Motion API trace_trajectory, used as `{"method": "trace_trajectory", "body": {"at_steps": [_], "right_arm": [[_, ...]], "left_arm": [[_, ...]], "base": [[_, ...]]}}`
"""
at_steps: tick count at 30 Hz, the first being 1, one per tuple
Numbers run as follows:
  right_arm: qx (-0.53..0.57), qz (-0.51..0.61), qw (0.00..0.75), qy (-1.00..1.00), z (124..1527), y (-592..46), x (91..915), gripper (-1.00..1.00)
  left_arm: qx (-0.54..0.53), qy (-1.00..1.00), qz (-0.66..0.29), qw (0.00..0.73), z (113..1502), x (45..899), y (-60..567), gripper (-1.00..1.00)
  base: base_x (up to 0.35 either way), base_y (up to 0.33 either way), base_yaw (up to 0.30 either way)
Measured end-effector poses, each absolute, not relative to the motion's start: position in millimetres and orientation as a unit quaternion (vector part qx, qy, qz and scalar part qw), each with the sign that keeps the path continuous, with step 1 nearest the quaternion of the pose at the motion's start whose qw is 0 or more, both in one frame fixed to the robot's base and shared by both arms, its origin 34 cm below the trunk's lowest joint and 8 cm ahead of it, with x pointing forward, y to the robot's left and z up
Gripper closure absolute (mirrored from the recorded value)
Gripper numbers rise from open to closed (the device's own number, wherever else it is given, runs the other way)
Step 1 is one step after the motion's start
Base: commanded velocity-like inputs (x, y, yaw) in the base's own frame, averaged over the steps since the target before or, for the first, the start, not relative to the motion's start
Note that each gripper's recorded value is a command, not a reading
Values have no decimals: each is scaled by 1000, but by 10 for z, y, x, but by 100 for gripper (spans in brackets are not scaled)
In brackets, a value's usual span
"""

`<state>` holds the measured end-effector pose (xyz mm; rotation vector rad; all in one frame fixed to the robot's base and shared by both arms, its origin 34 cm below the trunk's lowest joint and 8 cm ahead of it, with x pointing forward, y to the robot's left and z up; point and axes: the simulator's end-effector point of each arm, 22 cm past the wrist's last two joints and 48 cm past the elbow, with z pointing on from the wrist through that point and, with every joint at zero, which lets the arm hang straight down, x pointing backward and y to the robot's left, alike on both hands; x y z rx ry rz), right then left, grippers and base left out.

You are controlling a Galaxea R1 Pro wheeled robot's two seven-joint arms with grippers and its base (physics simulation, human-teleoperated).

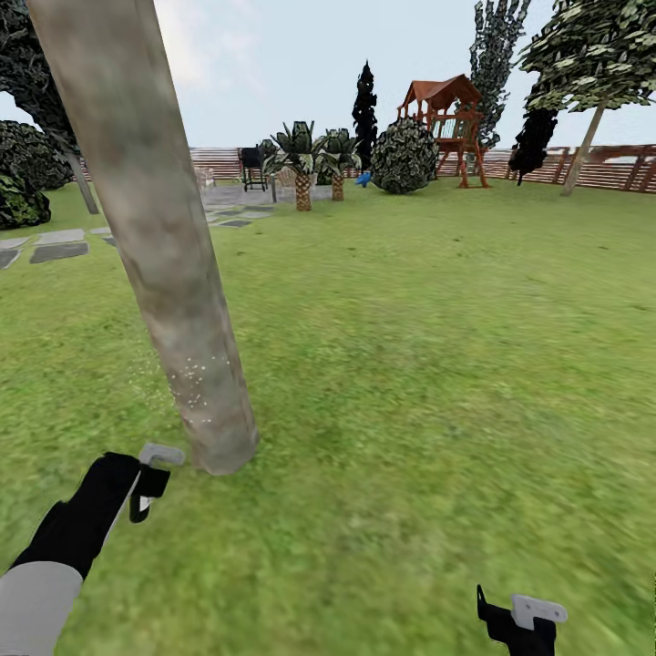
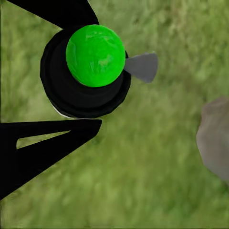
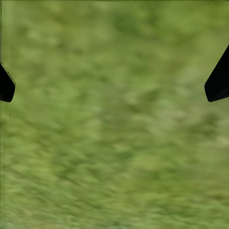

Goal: In the garden, pick up the pesticide atomizer on the floor and spray pesticide onto both trees until each tree trunk is fully covered.

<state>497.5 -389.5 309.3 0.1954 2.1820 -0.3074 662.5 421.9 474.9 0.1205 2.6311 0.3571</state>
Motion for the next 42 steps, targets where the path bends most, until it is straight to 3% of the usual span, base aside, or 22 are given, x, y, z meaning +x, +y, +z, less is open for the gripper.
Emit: {"method": "trace_trajectory", "body": {"at_steps": [10,16,25,42], "right_arm": [[79,-123,448,882,3092,-3884,4976,-100],[79,-123,448,882,3091,-3884,4976,-100],[79,-124,448,882,3091,-3885,4976,-100],[79,-124,448,882,3093,-3885,4975,-100]], "left_arm": [[39,965,121,231,4464,6543,4113,100],[-7,966,138,217,4378,6407,4386,100],[-1,972,113,207,4205,6371,4033,100],[-6,971,114,208,4217,6372,4064,100]], "base": [[143,-240,180],[71,-261,130],[11,-275,31],[153,-260,219]]}}
